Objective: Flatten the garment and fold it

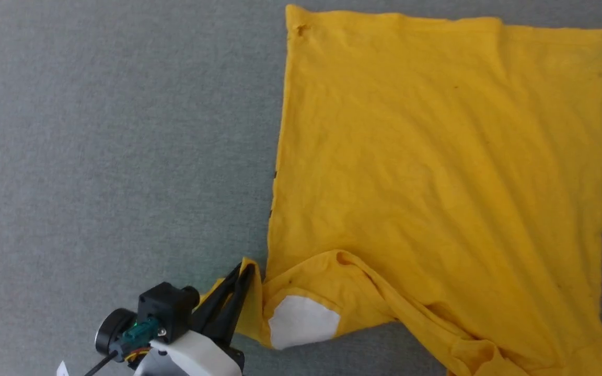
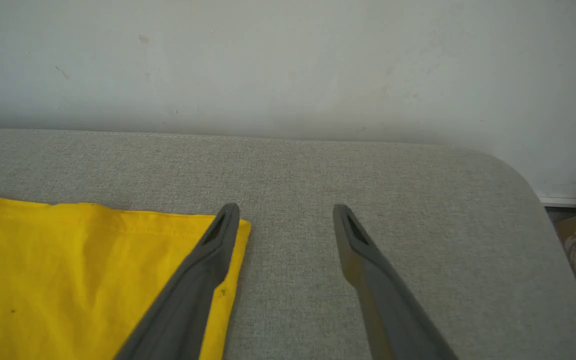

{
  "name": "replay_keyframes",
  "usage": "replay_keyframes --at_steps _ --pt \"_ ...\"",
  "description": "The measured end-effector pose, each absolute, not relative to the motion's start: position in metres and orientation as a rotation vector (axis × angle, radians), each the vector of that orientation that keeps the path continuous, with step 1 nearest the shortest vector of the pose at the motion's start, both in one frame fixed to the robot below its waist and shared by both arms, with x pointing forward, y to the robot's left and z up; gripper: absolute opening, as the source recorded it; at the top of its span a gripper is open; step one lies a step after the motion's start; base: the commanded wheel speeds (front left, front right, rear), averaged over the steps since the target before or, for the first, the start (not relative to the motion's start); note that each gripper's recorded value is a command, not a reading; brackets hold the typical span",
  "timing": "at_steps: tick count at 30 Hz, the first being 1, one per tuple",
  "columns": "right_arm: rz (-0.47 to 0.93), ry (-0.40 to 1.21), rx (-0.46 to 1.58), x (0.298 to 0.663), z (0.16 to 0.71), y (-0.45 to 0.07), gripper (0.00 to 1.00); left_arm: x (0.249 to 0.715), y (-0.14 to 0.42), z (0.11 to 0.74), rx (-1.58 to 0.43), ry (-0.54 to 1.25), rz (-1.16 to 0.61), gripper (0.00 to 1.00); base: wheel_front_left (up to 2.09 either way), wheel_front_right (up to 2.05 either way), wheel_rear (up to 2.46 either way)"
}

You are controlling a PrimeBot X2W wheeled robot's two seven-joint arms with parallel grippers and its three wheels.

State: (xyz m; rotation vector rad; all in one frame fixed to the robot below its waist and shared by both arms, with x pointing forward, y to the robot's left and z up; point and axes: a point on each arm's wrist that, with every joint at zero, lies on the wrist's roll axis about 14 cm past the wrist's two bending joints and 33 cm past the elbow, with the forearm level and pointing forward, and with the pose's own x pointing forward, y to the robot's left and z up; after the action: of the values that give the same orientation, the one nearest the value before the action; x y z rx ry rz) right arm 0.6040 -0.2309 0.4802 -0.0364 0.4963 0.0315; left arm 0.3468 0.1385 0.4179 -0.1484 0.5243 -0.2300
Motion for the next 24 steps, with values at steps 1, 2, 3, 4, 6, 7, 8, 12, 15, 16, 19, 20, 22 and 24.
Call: replay_keyframes --at_steps 1,2,3,4,6,7,8,12,15,16,19,20,22,24 --pt "0.031 0.518 -0.027 0.607 0.469 -0.229 1.0 0.347 0.14 0.416 -0.15 0.532 -0.222 0.0 0.0 0.0 0.0" --pt "0.032 0.541 -0.019 0.61 0.458 -0.226 1.0 0.347 0.142 0.413 -0.153 0.54 -0.211 0.0 0.0 0.0 0.0" --pt "0.034 0.563 -0.015 0.612 0.447 -0.222 1.0 0.346 0.144 0.41 -0.156 0.55 -0.2 0.0 0.0 0.0 0.0" --pt "0.039 0.585 -0.01 0.613 0.436 -0.218 1.0 0.345 0.146 0.408 -0.158 0.56 -0.189 0.0 0.0 0.0 0.0" --pt "0.051 0.622 0.009 0.616 0.416 -0.209 1.0 0.343 0.149 0.404 -0.16 0.575 -0.171 0.0 0.0 0.0 0.0" --pt "0.057 0.639 0.016 0.617 0.408 -0.205 1.0 0.342 0.151 0.402 -0.159 0.581 -0.166 0.0 0.0 0.0 0.0" --pt "0.06 0.657 0.019 0.618 0.399 -0.201 1.0 0.342 0.153 0.4 -0.156 0.588 -0.157 0.0 0.0 0.0 0.0" --pt "0.059 0.738 0.033 0.616 0.366 -0.191 0.56 0.337 0.161 0.393 -0.151 0.617 -0.123 0.0 0.0 0.0 0.0" --pt "0.043 0.744 0.03 0.62 0.359 -0.191 0.0 0.335 0.165 0.391 -0.151 0.629 -0.107 0.0 0.0 0.0 0.0" --pt "0.04 0.74 0.035 0.622 0.359 -0.19 0.0 0.335 0.165 0.39 -0.149 0.631 -0.105 0.0 0.0 0.0 0.0" --pt "0.044 0.725 0.034 0.622 0.363 -0.184 0.0 0.335 0.166 0.392 -0.138 0.624 -0.106 0.0 0.0 0.0 0.0" --pt "0.046 0.717 0.037 0.622 0.366 -0.182 0.0 0.335 0.167 0.392 -0.135 0.623 -0.107 0.0 0.0 0.0 0.0" --pt "0.055 0.698 0.046 0.62 0.371 -0.179 0.0 0.335 0.168 0.395 -0.129 0.615 -0.11 0.0 0.0 0.0 0.0" --pt "0.069 0.667 0.052 0.617 0.382 -0.176 0.0 0.335 0.168 0.398 -0.124 0.604 -0.116 0.0 0.0 0.0 0.0"
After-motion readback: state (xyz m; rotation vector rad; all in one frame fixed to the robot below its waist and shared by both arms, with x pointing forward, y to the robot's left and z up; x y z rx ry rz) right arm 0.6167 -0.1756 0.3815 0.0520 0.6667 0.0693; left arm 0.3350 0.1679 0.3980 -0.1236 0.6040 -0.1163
